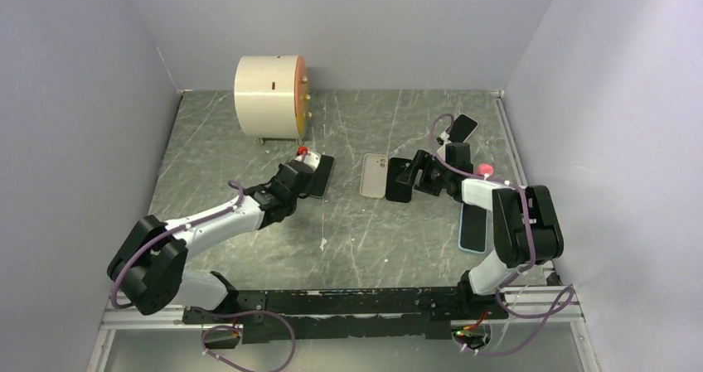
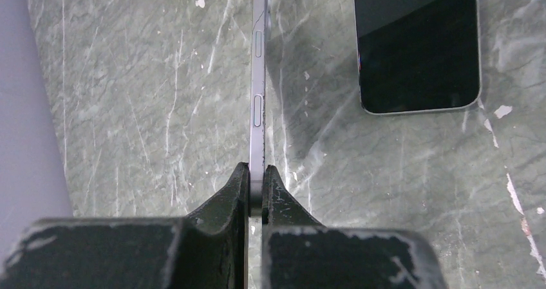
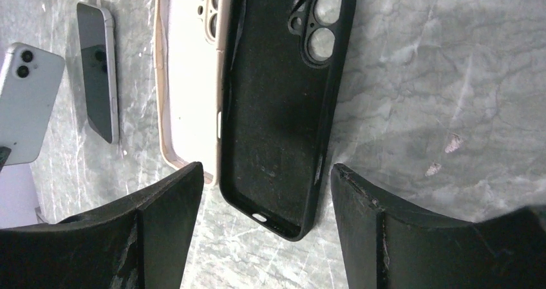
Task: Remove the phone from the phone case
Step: Place the phone case at the center of the board, then place the phone at the center of the board.
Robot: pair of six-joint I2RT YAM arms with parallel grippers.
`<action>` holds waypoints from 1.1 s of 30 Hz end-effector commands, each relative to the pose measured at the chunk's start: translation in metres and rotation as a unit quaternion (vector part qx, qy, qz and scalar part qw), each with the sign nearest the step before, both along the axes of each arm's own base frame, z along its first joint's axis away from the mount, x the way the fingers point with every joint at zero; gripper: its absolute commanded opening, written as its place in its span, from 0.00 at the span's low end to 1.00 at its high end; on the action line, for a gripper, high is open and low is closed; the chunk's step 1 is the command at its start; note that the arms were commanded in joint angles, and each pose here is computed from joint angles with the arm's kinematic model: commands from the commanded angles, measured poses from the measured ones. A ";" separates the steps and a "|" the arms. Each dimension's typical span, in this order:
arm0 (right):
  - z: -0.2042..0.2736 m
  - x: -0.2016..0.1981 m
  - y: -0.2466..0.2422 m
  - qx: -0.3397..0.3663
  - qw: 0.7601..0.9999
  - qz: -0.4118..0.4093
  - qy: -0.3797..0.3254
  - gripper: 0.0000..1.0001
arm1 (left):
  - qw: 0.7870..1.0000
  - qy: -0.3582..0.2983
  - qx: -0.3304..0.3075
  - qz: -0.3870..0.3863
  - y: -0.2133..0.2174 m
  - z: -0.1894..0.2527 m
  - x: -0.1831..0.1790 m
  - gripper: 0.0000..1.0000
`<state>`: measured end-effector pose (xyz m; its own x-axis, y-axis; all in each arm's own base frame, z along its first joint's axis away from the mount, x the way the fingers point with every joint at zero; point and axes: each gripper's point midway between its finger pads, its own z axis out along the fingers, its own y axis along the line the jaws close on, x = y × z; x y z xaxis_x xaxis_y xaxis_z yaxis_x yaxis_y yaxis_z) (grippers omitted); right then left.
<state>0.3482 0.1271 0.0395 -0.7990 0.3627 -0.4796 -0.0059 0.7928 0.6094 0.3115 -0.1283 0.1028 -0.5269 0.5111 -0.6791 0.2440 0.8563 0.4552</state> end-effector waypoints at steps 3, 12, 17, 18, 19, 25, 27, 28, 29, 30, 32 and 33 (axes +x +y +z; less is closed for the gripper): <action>0.019 0.016 0.018 0.012 0.998 0.035 -0.047 0.75 | 1.000 -0.025 0.000 -0.013 -0.008 0.017 0.022 0.02; 0.035 0.012 0.017 0.014 0.995 0.027 -0.091 0.74 | 0.998 0.020 0.031 -0.043 -0.015 -0.013 0.029 0.03; 0.039 0.008 0.014 0.012 0.994 0.017 -0.106 0.74 | 0.997 0.040 0.048 -0.043 -0.014 -0.025 0.028 0.04; 0.039 0.007 0.013 0.011 0.994 0.016 -0.107 0.74 | 0.997 0.043 0.049 -0.044 -0.014 -0.027 0.028 0.06; 0.039 0.006 0.012 0.009 0.994 0.014 -0.109 0.74 | 0.997 0.046 0.049 -0.043 -0.015 -0.029 0.028 0.08; 0.042 0.004 0.007 0.003 0.993 0.001 -0.119 0.75 | 0.995 0.076 0.057 -0.034 -0.015 -0.046 0.019 0.15; 0.042 0.004 0.007 0.004 0.993 0.000 -0.121 0.75 | 0.994 0.080 0.066 -0.029 -0.015 -0.051 0.015 0.17; 0.043 0.004 0.007 0.006 0.993 0.000 -0.122 0.75 | 0.994 0.080 0.071 -0.025 -0.014 -0.052 0.014 0.19; 0.043 0.004 0.007 0.007 0.992 0.000 -0.122 0.75 | 0.994 0.080 0.074 -0.020 -0.013 -0.053 0.013 0.20; 0.042 0.003 0.008 0.009 0.992 0.001 -0.123 0.75 | 0.994 0.080 0.077 -0.014 -0.012 -0.054 0.013 0.21; 0.042 0.003 0.009 0.011 0.992 0.003 -0.124 0.75 | 0.994 0.077 0.080 -0.006 -0.010 -0.055 0.012 0.23; 0.042 0.003 0.009 0.011 0.992 0.003 -0.123 0.75 | 0.994 0.075 0.082 -0.003 -0.010 -0.055 0.011 0.24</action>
